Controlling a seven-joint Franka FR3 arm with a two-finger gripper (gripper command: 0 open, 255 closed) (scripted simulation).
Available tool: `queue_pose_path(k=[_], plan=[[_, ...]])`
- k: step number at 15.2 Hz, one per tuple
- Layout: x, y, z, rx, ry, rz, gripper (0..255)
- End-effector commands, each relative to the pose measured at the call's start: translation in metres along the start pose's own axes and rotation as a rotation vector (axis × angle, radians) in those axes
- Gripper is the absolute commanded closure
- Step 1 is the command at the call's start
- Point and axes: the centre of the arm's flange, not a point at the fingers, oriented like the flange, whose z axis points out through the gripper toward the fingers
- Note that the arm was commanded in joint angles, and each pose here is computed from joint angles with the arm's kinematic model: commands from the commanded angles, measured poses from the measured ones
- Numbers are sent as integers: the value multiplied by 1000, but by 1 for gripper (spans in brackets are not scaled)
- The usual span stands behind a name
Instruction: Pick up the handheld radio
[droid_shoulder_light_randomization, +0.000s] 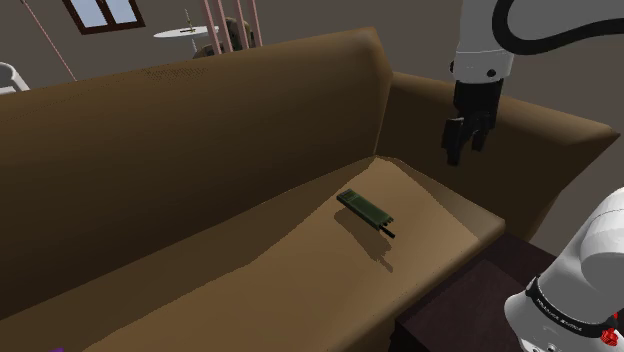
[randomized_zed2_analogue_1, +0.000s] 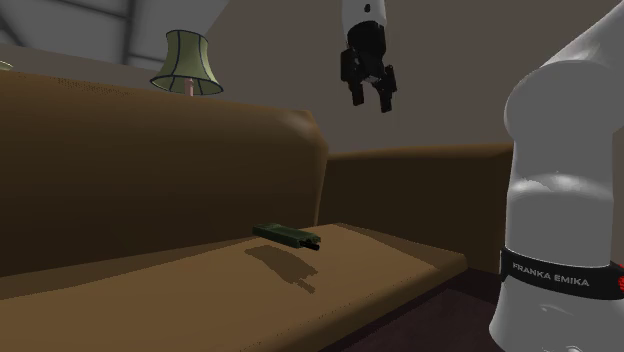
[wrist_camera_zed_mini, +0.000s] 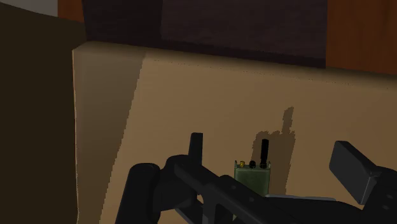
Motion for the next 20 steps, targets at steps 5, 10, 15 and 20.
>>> queue_pose_path(k=[5, 10, 15, 20], plan=[[31, -10, 39, -1, 19, -2, 0], [72, -22, 87, -1, 43, -3, 0], [113, -34, 134, -2, 67, -5, 0], [155, -46, 180, -2, 91, -7, 0]])
